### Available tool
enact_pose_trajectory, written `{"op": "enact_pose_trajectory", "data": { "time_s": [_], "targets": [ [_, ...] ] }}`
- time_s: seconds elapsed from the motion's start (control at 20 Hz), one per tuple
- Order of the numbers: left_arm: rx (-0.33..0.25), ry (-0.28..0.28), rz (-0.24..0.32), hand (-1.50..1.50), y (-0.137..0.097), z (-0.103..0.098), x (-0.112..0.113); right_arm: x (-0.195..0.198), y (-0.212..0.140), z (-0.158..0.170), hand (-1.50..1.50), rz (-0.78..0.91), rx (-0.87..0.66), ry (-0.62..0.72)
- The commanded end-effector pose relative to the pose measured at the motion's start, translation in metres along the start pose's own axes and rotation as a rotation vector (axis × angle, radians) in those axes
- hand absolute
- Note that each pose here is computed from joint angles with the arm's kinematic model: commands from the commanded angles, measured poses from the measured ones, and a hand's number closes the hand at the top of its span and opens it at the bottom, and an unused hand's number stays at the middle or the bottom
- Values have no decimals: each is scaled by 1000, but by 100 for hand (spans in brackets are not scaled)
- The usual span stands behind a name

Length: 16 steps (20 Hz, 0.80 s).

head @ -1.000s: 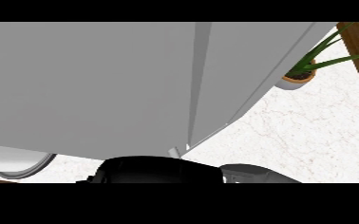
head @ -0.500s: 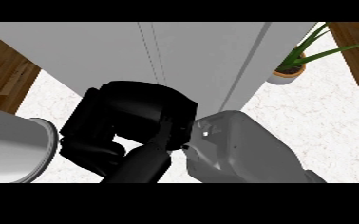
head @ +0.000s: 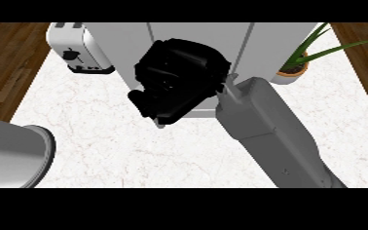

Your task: Pick up the bottled water, place it into the cabinet and close the cabinet

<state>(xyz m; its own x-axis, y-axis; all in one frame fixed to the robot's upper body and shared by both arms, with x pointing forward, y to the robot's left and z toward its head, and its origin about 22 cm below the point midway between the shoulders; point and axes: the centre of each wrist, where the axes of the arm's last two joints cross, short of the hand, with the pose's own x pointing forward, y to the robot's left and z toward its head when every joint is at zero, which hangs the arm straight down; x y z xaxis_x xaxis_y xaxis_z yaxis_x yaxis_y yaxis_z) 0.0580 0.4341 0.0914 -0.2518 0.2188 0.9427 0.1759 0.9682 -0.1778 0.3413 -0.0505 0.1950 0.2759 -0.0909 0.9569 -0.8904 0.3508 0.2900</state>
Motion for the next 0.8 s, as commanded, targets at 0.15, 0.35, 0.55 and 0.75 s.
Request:
{"op": "enact_pose_trajectory", "data": {
  "time_s": [0.15, 0.35, 0.55, 0.75],
  "targets": [
    [75, -57, -42, -150, 27, 9, 13, 16, -40, 7, 150, 69, -88, -94],
    [61, -62, -37, -150, 14, 3, 5, 11, -52, -2, 150, 143, -119, -131],
    [73, -40, -23, -150, 17, 9, 2, 13, -37, -16, 150, 203, -154, -187],
    [71, -39, -43, -150, 12, 3, 4, 47, -46, -3, -150, 237, -209, -257]
  ]
}}
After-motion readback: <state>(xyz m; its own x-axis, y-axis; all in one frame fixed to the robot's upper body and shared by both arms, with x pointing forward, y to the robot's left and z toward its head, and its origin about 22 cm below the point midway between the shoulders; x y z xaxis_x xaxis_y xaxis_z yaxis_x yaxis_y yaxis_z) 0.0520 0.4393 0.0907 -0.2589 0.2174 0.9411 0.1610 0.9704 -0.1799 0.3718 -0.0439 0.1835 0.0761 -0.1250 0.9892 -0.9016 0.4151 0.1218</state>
